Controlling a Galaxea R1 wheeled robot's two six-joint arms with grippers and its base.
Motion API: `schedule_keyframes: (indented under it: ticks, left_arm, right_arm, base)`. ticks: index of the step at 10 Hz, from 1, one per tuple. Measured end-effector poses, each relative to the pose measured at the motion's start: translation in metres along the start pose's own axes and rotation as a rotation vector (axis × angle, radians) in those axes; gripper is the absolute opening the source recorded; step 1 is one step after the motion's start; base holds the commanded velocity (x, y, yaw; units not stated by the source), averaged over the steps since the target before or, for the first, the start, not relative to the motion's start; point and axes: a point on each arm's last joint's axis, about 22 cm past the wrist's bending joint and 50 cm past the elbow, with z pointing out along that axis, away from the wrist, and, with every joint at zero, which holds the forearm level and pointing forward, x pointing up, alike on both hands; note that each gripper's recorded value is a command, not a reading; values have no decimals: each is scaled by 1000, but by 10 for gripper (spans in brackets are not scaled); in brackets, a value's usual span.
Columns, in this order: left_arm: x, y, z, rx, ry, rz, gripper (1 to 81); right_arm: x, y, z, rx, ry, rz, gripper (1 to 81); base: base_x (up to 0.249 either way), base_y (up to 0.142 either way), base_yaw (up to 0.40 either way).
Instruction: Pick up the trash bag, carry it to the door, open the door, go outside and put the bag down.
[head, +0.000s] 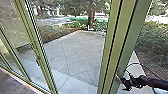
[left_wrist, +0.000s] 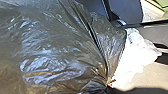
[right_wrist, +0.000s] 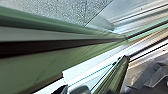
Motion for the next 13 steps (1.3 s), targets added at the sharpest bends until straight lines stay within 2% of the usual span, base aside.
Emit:
schedule_keyframes:
  ticks: [4,6,8,10,11,13]
  left_arm:
    - [-5,1,1,0,-3,1,10]
    - [-5,1,1,0,-3,0,10]
    - [-5,1,1,0,-2,1,10]
    - [-5,1,1,0,-1,1,10]
    - [-6,1,1,-1,-2,1,10]
    - [-6,1,1,-2,-4,-1,10]
  right_arm:
    - [-27,14,-13,-62,-61,-47,811]
    - [-23,16,-22,-80,-40,-118,811]
    - [-4,5,-40,-85,16,-222,811]
    - [18,-29,-67,-22,94,-309,811]
    - [30,-48,-82,17,133,-333,811]
    - [43,-75,-113,68,170,-314,811]
  base:
    - [0,0,0]
    - [0,0,0]
    - [0,0,0]
    - [0,0,0]
    - [0,0,0]
    - [0,0,0]
